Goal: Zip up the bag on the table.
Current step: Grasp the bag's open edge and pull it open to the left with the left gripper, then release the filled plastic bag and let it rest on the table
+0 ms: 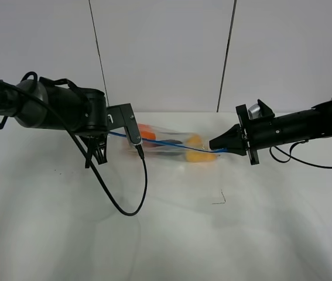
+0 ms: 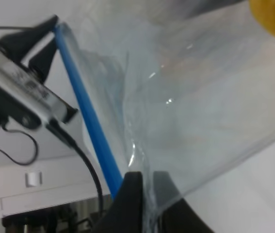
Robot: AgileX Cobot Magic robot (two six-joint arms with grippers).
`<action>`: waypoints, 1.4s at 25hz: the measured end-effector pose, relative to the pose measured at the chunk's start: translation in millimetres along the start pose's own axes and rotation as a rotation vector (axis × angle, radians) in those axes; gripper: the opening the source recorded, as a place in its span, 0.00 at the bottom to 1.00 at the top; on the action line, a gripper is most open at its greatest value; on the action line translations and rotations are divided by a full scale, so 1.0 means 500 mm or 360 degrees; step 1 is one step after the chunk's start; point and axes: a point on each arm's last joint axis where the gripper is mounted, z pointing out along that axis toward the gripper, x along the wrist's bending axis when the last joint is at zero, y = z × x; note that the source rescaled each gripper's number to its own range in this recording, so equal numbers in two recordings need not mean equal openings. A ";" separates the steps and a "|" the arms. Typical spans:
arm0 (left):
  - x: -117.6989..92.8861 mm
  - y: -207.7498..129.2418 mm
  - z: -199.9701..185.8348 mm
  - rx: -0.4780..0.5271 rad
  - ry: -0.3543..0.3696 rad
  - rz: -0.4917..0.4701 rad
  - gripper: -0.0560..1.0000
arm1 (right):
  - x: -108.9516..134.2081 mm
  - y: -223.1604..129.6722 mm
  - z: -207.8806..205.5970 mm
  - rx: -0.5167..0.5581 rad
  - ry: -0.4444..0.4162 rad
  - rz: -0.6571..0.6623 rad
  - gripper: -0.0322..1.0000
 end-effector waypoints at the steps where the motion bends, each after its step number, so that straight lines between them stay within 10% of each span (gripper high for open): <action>1: 0.003 -0.005 0.002 0.0019 0.0003 -0.0020 0.33 | -0.001 0.000 -0.001 0.0001 -0.0003 -0.0001 0.03; 6: 0.004 -0.008 0.003 0.0036 0.0009 -0.0159 0.69 | -0.001 0.000 -0.001 0.0003 -0.0004 -0.0008 0.03; 20: 0.006 -0.004 0.000 -0.0003 0.0005 -0.0201 0.76 | -0.001 0.000 -0.001 0.0002 -0.0004 -0.0018 0.03; 26: 0.039 0.010 -0.045 -0.0238 0.0025 -0.0269 0.97 | -0.001 0.000 -0.001 0.0002 -0.0004 -0.0020 0.03; 35: 0.093 -0.016 -0.114 -0.0311 0.0064 -0.0673 1.00 | -0.001 0.000 -0.001 0.0001 -0.0003 -0.0031 0.03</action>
